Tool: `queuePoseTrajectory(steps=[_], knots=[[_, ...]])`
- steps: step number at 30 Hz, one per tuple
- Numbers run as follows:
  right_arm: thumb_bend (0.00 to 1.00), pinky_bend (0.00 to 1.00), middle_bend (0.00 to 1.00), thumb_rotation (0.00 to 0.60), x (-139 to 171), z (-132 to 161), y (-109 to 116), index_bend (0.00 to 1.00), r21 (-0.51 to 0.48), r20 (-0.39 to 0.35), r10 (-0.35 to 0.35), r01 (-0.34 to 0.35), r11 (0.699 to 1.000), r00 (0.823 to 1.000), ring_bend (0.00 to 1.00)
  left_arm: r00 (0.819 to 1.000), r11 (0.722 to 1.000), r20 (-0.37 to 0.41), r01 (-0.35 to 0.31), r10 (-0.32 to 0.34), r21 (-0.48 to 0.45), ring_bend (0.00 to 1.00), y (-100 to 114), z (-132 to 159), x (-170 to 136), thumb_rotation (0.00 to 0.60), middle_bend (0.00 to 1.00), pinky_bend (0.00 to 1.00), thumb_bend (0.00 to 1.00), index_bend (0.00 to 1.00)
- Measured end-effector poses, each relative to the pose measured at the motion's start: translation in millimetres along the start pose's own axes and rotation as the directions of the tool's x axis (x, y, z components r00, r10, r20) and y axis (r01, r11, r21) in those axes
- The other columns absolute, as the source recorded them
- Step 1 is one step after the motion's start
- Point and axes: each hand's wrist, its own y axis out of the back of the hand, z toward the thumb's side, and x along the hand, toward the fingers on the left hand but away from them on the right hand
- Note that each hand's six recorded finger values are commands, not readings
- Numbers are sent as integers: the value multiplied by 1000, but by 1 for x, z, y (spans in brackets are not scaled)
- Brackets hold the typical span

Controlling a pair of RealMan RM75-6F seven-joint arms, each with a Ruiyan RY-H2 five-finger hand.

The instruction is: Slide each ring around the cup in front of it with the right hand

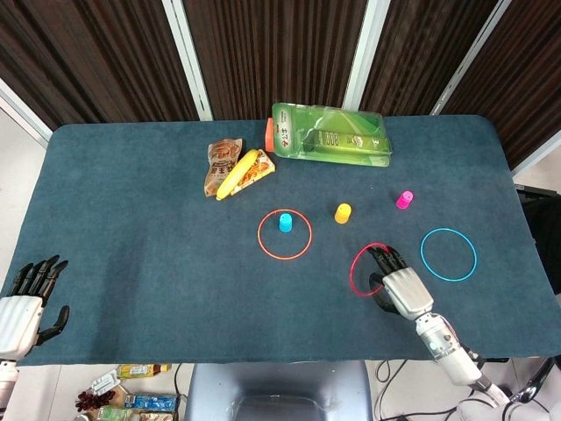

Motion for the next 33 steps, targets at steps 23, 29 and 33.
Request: queuePoseTrajectory(steps=[23, 29, 33], knots=[[472, 0, 110, 600, -130, 8, 21, 608, 38, 105, 32, -36, 999, 994, 0, 1000, 1000, -22, 5, -5, -5, 0, 0, -4, 5, 600, 0, 0, 469, 0], [472, 0, 100, 600, -129, 12, 23, 460, 48, 94, 12, -16, 999, 996, 0, 1000, 1000, -25, 1, -1, -11, 0, 2, -6, 4, 600, 0, 0, 469, 0], [472, 0, 82, 600, -127, 8, 25, 356, 53, 107, 3, -8, 999, 994, 0, 1000, 1000, -22, 1, -2, -12, 0, 2, -5, 3, 600, 0, 0, 469, 0]])
